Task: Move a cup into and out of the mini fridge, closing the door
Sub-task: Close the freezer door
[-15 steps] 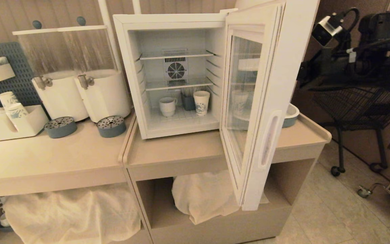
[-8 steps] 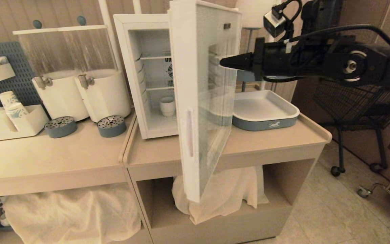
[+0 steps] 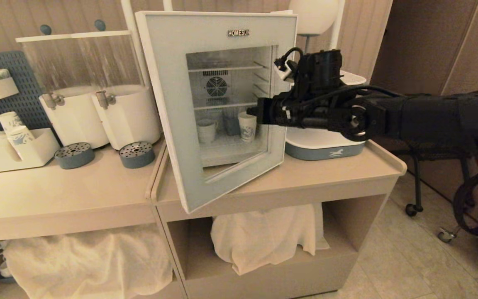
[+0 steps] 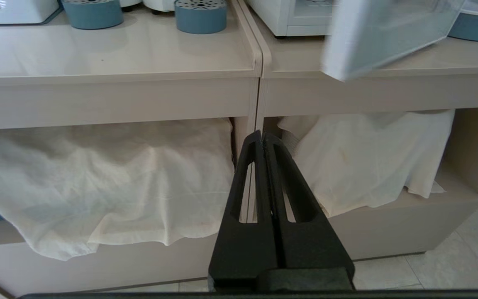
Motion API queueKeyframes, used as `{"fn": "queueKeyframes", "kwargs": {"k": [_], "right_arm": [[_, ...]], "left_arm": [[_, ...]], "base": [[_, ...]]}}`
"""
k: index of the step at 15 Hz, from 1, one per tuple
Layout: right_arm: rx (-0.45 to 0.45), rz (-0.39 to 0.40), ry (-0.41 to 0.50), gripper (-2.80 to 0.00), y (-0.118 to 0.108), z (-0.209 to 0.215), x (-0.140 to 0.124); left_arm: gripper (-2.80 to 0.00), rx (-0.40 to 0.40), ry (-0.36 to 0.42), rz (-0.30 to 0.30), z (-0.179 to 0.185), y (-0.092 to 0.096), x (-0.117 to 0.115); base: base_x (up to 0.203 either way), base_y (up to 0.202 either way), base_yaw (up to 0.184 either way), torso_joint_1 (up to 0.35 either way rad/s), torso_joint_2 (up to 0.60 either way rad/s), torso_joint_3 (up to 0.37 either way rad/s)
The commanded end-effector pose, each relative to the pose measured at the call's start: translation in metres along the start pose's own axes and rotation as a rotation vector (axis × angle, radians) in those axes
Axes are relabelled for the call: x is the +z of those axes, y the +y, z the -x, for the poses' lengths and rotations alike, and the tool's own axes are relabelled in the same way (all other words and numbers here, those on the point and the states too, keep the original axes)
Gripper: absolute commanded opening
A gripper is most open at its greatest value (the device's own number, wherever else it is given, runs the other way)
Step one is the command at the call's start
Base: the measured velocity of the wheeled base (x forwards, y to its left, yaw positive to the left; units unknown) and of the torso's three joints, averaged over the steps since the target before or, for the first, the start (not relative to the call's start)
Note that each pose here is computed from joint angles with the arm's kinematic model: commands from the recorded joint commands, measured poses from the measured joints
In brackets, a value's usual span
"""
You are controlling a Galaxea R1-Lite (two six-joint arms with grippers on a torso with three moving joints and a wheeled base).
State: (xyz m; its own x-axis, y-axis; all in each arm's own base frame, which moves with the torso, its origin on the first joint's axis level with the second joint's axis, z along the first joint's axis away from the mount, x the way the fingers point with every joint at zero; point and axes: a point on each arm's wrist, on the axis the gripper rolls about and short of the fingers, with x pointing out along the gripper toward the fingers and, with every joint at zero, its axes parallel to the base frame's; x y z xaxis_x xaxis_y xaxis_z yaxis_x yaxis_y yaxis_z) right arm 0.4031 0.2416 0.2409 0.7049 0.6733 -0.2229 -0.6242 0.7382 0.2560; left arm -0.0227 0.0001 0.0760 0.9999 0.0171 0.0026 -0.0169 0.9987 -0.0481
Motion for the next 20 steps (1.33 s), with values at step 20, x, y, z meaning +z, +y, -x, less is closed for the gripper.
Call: {"fn": "queueKeyframes", "kwargs": {"k": [20], "right_arm": [[-0.229, 0.27, -0.171, -2.8, -0.041, -0.079, -0.075]], "left_arm": [[-2.8, 0.001, 0.001, 0.001, 0.0, 0.0, 0.0]], "base": [[0.0, 0.0, 0.0, 0.0, 0.0, 0.0]]}}
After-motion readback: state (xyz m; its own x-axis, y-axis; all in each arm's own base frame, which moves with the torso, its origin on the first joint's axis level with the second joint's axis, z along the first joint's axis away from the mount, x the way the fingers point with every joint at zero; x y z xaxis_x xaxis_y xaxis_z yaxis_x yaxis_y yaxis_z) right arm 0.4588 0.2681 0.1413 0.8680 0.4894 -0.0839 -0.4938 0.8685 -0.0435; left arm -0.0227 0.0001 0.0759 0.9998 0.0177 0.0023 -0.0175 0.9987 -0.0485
